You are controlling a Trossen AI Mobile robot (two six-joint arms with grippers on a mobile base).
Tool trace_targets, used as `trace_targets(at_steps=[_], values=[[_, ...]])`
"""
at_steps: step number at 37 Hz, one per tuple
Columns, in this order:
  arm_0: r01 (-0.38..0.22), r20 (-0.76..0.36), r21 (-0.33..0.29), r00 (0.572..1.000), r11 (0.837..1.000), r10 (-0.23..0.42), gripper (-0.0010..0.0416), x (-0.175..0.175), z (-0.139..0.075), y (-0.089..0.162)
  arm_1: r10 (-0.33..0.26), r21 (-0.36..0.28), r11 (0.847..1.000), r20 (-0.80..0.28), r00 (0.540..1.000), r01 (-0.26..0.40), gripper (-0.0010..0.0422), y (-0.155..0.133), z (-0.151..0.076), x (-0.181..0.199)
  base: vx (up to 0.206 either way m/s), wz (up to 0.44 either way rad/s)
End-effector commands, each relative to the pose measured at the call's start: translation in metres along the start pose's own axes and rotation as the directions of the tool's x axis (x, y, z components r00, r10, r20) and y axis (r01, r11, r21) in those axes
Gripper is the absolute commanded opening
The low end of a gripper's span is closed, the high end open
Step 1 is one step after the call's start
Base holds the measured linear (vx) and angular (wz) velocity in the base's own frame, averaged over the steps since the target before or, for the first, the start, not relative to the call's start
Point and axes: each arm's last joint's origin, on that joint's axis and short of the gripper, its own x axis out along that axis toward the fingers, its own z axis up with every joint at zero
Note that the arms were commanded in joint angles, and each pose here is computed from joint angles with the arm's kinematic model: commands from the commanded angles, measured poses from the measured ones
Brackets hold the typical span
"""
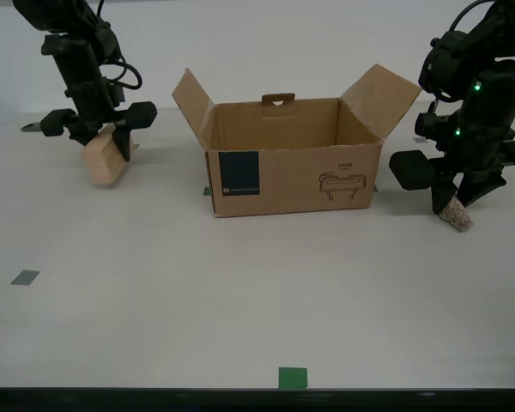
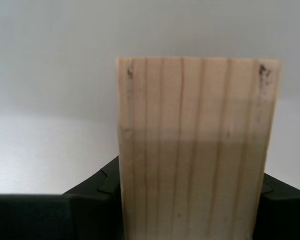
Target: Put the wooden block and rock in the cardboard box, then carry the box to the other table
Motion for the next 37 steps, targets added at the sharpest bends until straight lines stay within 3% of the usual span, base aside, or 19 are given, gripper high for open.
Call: trace_targets(at_steps=[1,14,20,37], values=[[0.0,0.017,0.006,1.0,1.0,0.0,-0.0001,-0.006,0.001,0.0,-0.008,0.006,1.0,0.024,1.0,0.008,-0.0001,-0.001,0.001,-0.011,0.0,0.0],[-0.006,0.106,0.015,0.994,1.0,0.004,-0.0001,-0.036,0.005,-0.001,-0.011,0.017,1.0,0.077,0.997,0.01,-0.0001,-0.002,0.003,-0.036,0.0,0.0],[0.071,0.125,0.025,0.989,0.997,-0.074,-0.0001,-0.05,0.003,-0.005,-0.013,0.03,1.0,0.092,0.996,0.01,-0.0001,-0.002,0.003,-0.045,0.0,0.0],[0.051,0.248,0.041,0.967,0.998,-0.059,-0.0001,-0.099,-0.002,-0.009,-0.023,0.054,0.998,0.223,0.975,0.011,-0.0001,-0.004,0.002,-0.102,0.0,0.0]])
